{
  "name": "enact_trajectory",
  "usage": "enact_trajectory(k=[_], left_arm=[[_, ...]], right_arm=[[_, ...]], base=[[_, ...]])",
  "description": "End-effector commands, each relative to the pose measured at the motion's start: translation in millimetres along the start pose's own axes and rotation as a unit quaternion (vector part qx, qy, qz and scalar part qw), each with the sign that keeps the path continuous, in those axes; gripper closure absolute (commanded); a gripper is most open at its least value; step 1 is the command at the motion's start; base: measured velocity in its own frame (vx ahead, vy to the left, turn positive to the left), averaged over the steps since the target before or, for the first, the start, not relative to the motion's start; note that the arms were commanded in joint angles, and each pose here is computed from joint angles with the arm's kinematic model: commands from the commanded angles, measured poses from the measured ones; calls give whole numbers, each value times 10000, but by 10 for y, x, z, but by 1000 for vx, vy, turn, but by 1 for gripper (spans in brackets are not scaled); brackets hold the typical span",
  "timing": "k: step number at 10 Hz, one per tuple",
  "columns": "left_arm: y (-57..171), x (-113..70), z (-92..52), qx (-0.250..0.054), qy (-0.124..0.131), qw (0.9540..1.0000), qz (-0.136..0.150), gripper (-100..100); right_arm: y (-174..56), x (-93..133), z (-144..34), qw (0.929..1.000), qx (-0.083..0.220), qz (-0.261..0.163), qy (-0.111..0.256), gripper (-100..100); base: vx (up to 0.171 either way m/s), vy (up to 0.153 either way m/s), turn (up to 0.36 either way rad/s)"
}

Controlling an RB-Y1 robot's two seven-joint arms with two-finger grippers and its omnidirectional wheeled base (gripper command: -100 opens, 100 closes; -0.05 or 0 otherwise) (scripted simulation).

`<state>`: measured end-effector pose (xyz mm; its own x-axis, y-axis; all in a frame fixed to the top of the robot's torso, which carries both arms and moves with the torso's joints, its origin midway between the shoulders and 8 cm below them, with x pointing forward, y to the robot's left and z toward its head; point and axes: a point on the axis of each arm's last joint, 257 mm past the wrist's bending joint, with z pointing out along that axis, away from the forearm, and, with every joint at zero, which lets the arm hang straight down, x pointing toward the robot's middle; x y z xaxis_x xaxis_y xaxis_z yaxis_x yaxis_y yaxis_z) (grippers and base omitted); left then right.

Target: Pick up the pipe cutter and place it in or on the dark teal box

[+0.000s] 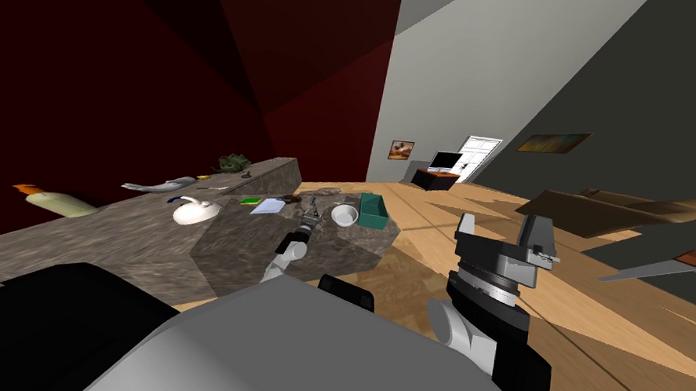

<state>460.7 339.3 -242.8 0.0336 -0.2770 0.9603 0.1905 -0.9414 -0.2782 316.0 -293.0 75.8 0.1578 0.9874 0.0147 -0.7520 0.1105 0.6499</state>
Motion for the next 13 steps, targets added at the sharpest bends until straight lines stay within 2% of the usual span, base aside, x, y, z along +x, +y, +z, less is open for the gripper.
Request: enact_trajectory(k=[1, 7, 8, 9, 10, 13], left_arm=[[74, -62, -12, 25, -95, 9998, -184, -100], [305, -58, -64, 227, -204, 9958, -866, -100], [277, -57, -63, 207, -194, 9964, -799, -100], [281, -57, -63, 211, -196, 9963, -811, 0], [316, -34, 39, 192, -188, 9964, -804, -100], [370, 2, 173, 163, -180, 9965, -801, -100]], right_arm=[[0, 0, 0, 10000, 0, 0, 0, 0], [0, 0, 0, 10000, 0, 0, 0, 0], [0, 0, 0, 10000, 0, 0, 0, 0], [0, 0, 0, 10000, 0, 0, 0, 0], [0, 0, 0, 10000, 0, 0, 0, 0], [0, 0, 0, 10000, 0, 0, 0, 0]], base=[[3, 31, 6], [-5, 12, -13], [0, 0, 0], [0, 0, 0], [-4, 7, 34], [-3, 14, 25]])
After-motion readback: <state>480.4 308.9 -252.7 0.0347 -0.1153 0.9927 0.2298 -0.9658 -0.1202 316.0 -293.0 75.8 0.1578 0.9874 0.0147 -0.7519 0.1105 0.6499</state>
